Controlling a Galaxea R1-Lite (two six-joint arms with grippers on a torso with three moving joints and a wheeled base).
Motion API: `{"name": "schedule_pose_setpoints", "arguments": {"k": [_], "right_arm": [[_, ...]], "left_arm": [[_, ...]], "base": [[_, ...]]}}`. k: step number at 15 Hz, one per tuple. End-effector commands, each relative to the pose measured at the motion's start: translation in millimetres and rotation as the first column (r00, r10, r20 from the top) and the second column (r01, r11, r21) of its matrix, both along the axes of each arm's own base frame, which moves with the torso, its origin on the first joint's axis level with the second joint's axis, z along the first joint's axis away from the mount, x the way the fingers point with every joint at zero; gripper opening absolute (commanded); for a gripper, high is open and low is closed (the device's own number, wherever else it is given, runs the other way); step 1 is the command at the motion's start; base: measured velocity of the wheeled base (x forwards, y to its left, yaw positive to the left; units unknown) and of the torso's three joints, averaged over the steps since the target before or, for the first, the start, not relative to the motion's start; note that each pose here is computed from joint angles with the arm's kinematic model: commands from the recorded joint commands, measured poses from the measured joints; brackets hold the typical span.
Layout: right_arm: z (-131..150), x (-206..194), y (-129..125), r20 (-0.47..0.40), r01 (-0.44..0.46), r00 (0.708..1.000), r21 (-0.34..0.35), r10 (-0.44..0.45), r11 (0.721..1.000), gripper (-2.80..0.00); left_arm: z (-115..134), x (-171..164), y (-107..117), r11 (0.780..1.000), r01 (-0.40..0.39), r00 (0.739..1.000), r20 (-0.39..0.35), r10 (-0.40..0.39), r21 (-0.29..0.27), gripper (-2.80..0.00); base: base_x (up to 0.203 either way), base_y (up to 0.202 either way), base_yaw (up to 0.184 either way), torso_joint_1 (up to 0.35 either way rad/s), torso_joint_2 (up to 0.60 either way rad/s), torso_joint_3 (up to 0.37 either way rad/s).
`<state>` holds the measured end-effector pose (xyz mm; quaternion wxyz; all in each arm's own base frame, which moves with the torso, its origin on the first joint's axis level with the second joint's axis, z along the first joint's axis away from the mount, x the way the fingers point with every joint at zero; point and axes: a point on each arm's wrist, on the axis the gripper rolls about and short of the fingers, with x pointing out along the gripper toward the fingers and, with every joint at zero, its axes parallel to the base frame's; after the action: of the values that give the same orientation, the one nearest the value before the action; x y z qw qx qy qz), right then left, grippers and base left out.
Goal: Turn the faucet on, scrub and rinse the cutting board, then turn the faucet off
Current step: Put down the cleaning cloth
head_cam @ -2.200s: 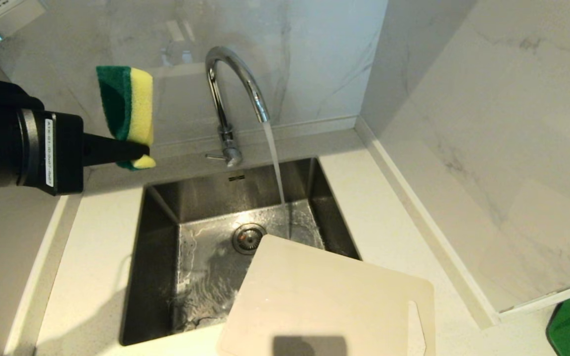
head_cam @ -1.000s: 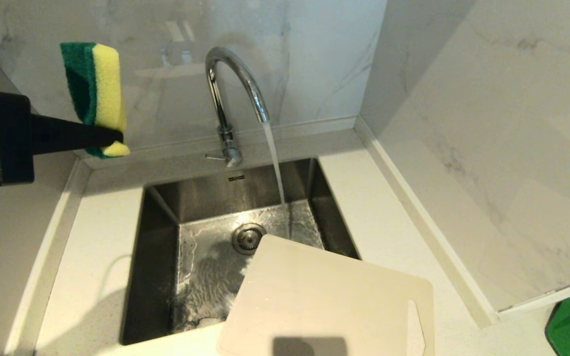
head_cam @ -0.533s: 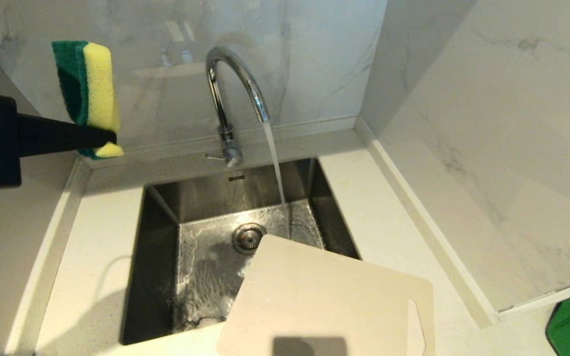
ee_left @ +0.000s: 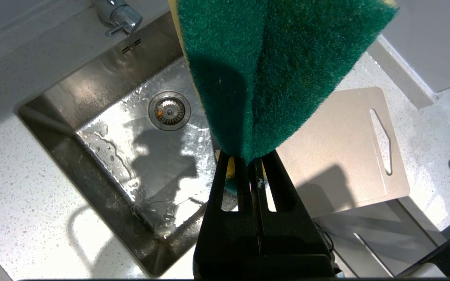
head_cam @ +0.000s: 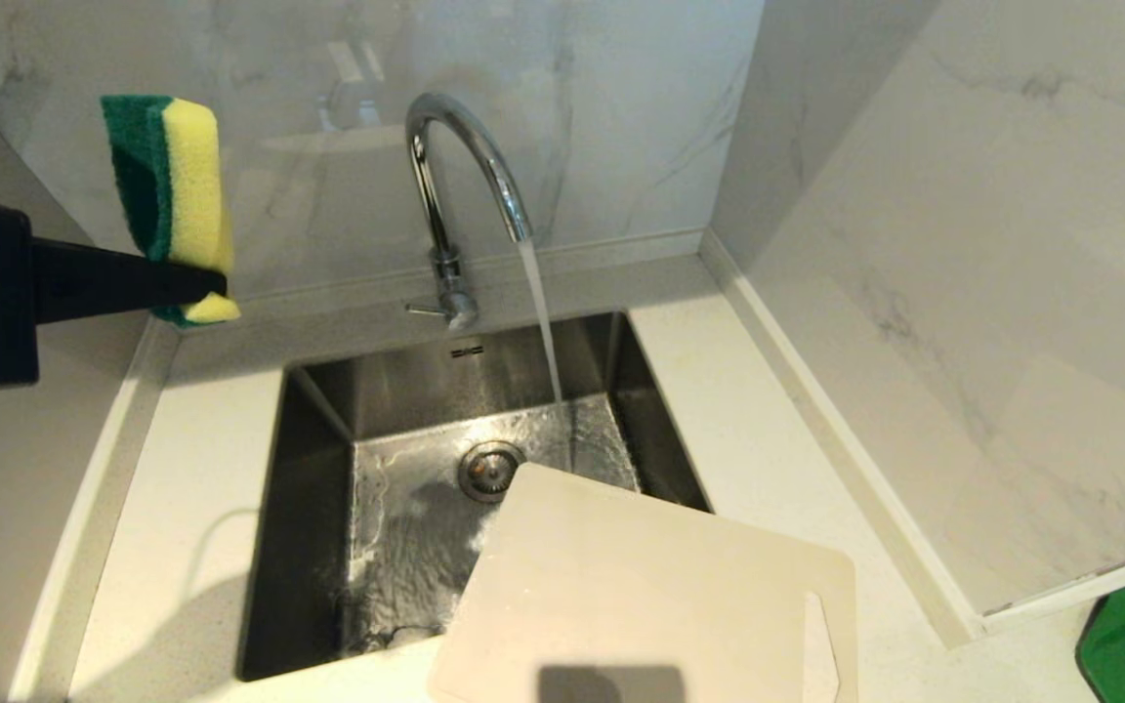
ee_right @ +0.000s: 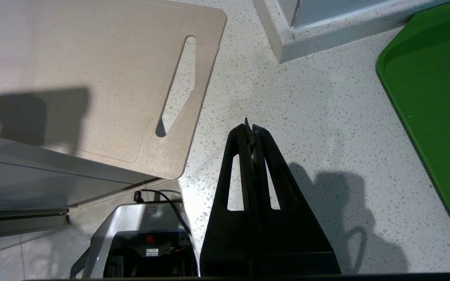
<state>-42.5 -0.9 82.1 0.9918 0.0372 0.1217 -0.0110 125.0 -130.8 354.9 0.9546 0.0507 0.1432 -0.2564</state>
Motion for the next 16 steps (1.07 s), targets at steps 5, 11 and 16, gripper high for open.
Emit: {"name": "schedule_pose_setpoints", "arguments": {"k": [5,11,16], "right_arm": [[-1.1,-0.3,0.0,-0.008,0.000,1.000,0.000,0.000,1.000,-2.80],[-1.1,-0.3,0.0,-0.008,0.000,1.000,0.000,0.000,1.000,-2.80],[-1.1,-0.3,0.0,-0.008,0.000,1.000,0.000,0.000,1.000,-2.80]], "left_arm": [[-11.3,10.9,-12.2,0.999,0.000,0.999,-0.038,0.002,0.044,-2.80],[-18.3,21.0,-23.9,0.997,0.003,0.998,-0.057,0.002,0.078,-2.80],[-11.7,36.7,-41.3,0.995,0.020,0.999,-0.029,-0.017,0.102,-2.80]], "base": [[0.000,0.000,0.000,0.000,0.00,0.000],[0.000,0.000,0.000,0.000,0.00,0.000],[0.000,0.000,0.000,0.000,0.00,0.000]]}}
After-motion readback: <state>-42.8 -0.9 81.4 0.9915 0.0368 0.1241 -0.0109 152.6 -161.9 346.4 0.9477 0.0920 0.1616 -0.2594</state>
